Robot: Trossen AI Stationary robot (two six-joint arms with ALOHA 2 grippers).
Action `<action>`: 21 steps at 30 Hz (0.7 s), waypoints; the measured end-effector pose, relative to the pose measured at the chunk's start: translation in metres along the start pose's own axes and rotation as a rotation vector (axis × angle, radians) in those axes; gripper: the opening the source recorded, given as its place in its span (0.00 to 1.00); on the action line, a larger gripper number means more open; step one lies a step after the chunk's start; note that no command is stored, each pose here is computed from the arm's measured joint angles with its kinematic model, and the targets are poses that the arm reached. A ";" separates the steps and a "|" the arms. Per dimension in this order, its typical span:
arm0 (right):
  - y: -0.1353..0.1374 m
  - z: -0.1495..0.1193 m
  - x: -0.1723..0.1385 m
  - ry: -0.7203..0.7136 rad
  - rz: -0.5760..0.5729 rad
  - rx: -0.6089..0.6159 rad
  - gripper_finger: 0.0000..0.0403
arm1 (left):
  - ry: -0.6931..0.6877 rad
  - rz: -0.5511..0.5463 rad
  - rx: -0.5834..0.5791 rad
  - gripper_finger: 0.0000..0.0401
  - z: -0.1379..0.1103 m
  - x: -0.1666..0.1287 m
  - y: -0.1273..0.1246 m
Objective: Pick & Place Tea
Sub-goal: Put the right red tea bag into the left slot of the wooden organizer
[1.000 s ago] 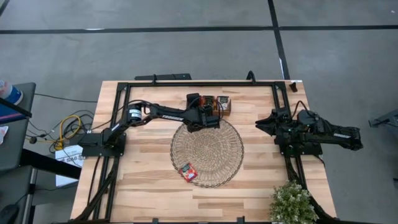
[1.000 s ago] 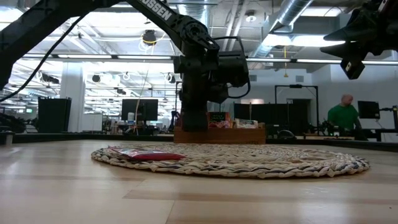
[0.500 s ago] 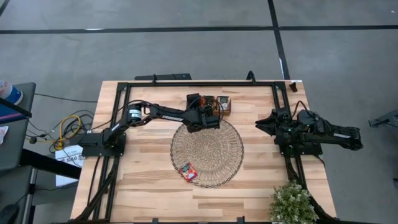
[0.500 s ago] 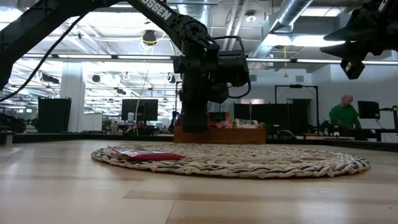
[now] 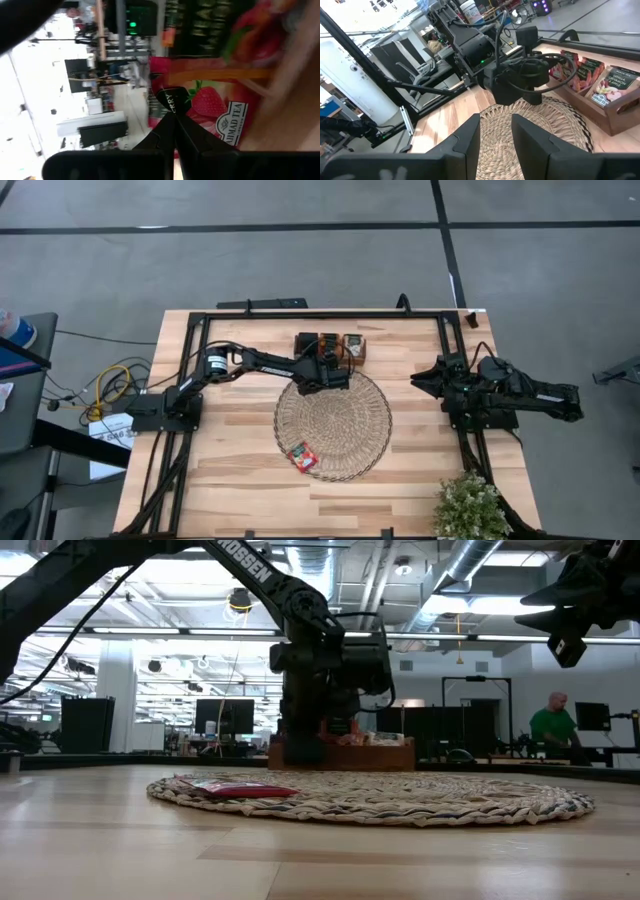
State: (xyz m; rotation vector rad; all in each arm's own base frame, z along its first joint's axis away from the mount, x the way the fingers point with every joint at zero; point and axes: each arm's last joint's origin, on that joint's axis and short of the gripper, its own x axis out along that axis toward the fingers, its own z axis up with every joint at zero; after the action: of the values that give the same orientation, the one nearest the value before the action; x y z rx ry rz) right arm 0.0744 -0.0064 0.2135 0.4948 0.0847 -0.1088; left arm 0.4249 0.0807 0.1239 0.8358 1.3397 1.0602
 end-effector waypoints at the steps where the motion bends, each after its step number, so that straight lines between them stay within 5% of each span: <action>1: 0.000 0.000 0.000 0.000 0.000 0.000 0.26 | -0.001 -0.019 0.000 0.00 0.000 0.000 -0.001; 21: 0.000 0.000 0.000 0.000 0.000 0.017 0.26 | -0.001 -0.026 0.007 0.02 0.000 0.000 -0.001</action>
State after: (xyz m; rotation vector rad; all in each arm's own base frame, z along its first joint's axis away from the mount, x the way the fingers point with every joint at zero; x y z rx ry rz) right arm 0.0744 -0.0064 0.2135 0.5115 0.0839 -0.1095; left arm 0.4250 0.0805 0.1233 0.8221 1.3506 1.0353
